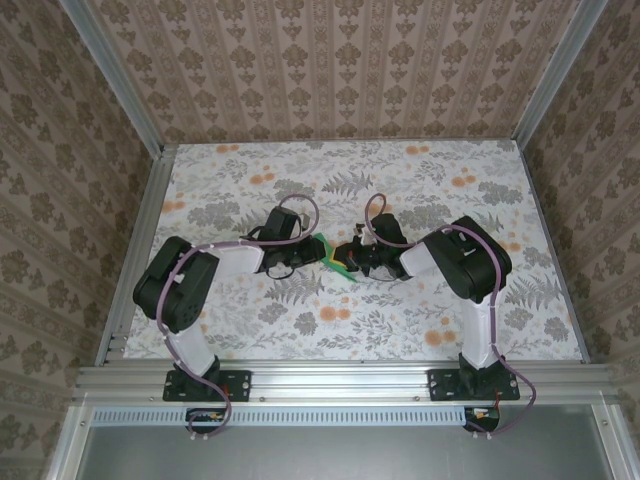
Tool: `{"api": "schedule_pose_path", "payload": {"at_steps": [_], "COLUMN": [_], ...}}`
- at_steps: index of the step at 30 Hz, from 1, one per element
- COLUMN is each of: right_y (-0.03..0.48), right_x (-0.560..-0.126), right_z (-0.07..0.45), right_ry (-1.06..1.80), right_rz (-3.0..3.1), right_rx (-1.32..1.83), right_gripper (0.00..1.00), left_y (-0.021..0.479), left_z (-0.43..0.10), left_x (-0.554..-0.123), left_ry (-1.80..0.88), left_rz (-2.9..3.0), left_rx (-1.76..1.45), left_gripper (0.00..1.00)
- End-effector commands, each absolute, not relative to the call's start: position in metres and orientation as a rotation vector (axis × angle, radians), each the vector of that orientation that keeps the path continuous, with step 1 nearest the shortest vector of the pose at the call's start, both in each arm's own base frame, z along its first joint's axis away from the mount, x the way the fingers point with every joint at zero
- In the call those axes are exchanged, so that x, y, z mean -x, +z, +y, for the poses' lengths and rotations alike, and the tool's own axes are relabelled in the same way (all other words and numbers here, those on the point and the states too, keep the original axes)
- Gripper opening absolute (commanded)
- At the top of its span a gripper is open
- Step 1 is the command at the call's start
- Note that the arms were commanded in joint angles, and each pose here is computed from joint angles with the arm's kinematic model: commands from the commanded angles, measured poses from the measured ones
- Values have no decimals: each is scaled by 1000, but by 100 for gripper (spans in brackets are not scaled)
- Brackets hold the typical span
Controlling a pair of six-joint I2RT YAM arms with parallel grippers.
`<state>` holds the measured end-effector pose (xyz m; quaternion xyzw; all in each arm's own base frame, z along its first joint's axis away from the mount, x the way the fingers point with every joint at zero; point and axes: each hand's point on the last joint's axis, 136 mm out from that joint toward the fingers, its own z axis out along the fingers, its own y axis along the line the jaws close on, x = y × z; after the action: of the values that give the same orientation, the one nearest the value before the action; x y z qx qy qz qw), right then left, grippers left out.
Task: Fold a paper plane with a square sheet of paper (pick it up from the middle)
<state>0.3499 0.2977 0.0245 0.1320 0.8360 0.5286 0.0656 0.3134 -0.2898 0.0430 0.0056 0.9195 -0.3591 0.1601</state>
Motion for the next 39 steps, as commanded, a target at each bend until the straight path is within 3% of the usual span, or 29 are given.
{"api": "schedule_pose_path", "payload": {"at_steps": [1, 12, 25, 39], "right_y": [1, 3, 40, 55], "right_x": [-341, -340, -342, -325], "right_z": [293, 294, 298, 280], "right_ry": [1560, 1560, 1603, 1373], "right_rz": [2617, 2626, 2562, 2576], "right_rx": [-452, -407, -232, 110], "right_gripper": [0, 1, 17, 30], "left_y": [54, 40, 31, 25], "left_z": [-302, -298, -288, -288], "left_x": [-321, -326, -327, -329], "left_ry": [-1061, -1027, -1011, -1048], "left_rz": [2574, 2606, 2625, 2635], "left_rx": [-85, -50, 32, 82], "left_gripper": [24, 22, 20, 20]}}
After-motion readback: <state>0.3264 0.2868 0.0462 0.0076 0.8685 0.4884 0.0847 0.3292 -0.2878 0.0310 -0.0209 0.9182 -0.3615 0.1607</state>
